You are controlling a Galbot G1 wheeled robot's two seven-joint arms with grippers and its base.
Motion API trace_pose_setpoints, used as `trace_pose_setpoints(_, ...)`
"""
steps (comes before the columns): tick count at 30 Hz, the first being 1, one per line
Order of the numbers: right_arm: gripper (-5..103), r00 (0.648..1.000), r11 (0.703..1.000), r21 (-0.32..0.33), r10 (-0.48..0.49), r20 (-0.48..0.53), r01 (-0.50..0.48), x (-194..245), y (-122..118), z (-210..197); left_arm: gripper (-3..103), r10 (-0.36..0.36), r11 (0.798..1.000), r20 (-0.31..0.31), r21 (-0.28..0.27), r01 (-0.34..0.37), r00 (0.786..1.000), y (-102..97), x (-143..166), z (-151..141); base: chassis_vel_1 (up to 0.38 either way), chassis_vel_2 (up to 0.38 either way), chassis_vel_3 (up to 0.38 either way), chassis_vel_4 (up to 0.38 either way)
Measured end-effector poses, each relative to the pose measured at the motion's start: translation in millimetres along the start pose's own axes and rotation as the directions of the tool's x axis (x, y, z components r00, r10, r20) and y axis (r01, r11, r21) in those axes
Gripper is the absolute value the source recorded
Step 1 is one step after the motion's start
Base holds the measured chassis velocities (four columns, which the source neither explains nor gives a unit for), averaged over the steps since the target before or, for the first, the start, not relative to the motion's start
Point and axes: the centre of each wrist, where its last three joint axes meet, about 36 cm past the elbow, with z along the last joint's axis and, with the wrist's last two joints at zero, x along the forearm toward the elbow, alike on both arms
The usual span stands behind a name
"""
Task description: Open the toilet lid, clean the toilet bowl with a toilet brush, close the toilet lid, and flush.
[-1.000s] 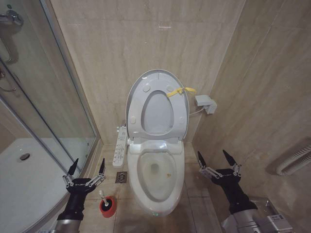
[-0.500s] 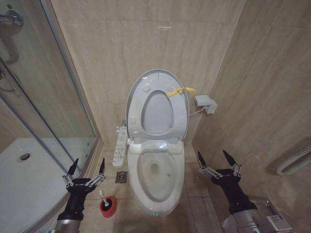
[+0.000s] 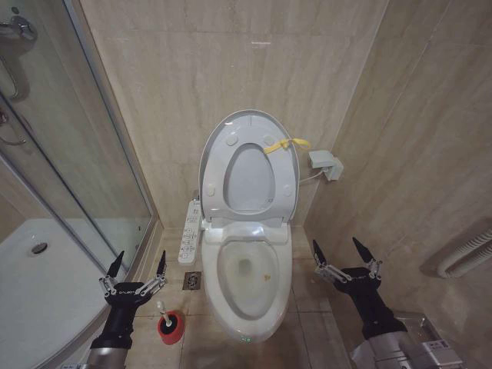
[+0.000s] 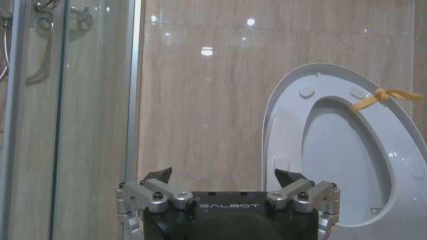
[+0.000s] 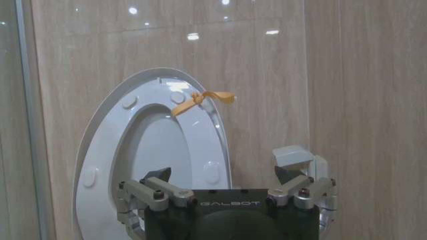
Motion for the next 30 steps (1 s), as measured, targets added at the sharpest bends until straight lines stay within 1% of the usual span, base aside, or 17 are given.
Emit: trace_pose_setpoints(30,100,1.0,1.0,0.0,0.0,0.0,0.0,0.0,0.0,0.0,100,0.0,1.0,0.0,0.0,0.0,1.0,0.0,0.0,0.0,0.0,0.0,0.0,0.0)
